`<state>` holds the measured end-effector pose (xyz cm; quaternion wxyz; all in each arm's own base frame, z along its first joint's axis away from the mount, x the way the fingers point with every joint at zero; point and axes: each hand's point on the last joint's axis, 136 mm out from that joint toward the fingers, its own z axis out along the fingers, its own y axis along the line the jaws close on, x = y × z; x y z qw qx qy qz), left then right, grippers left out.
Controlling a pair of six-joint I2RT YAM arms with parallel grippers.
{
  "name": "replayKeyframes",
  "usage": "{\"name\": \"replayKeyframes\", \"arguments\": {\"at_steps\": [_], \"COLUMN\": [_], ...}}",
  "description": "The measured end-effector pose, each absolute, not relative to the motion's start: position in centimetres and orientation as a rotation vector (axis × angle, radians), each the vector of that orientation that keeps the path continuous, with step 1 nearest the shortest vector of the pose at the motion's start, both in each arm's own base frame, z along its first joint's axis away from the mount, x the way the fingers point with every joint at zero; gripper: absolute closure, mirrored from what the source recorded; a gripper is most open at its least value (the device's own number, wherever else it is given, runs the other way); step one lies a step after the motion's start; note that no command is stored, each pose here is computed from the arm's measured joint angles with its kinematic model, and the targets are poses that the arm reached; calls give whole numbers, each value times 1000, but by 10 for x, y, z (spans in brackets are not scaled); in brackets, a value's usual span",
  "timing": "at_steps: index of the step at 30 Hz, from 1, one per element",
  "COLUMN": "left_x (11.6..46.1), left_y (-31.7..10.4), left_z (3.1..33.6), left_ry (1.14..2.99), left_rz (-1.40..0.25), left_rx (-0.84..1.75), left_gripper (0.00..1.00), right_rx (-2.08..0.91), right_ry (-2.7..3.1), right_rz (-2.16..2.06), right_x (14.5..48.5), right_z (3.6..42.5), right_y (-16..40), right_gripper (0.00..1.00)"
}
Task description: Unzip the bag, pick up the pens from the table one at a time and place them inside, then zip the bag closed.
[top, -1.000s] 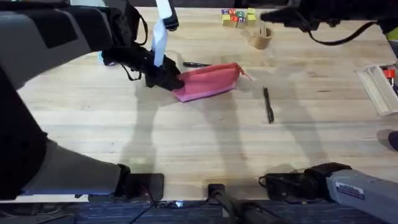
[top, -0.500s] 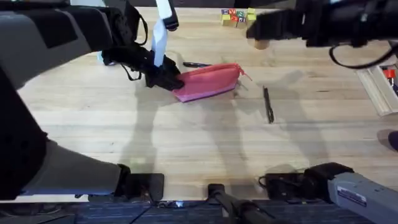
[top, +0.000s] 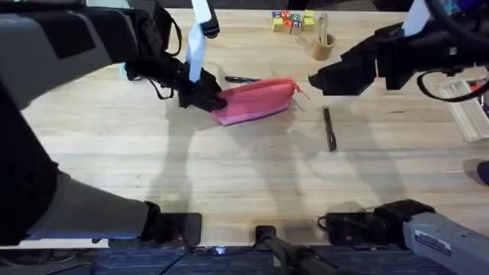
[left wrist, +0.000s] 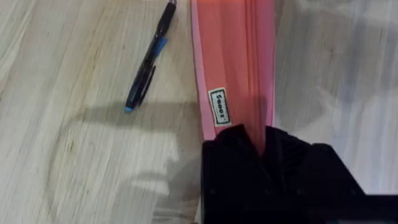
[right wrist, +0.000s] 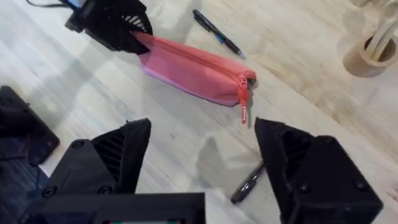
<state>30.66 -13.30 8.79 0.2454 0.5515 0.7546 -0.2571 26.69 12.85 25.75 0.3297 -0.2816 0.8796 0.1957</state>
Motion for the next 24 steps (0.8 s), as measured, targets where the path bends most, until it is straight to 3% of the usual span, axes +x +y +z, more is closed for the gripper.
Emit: {"name": "replayKeyframes", "arguments": {"at_steps": [24], "left_x": [307], "left_y": [-133], "left_z": [88], "left_ry": [2060], "left_rz": [-702], "left_rx": [1505], "left_gripper": [959], "right_rx": [-804], "right_ry": [2300], "right_rz": [381], "right_x": [270], "right_z": [251], "right_y": [116], "right_gripper": [4]}}
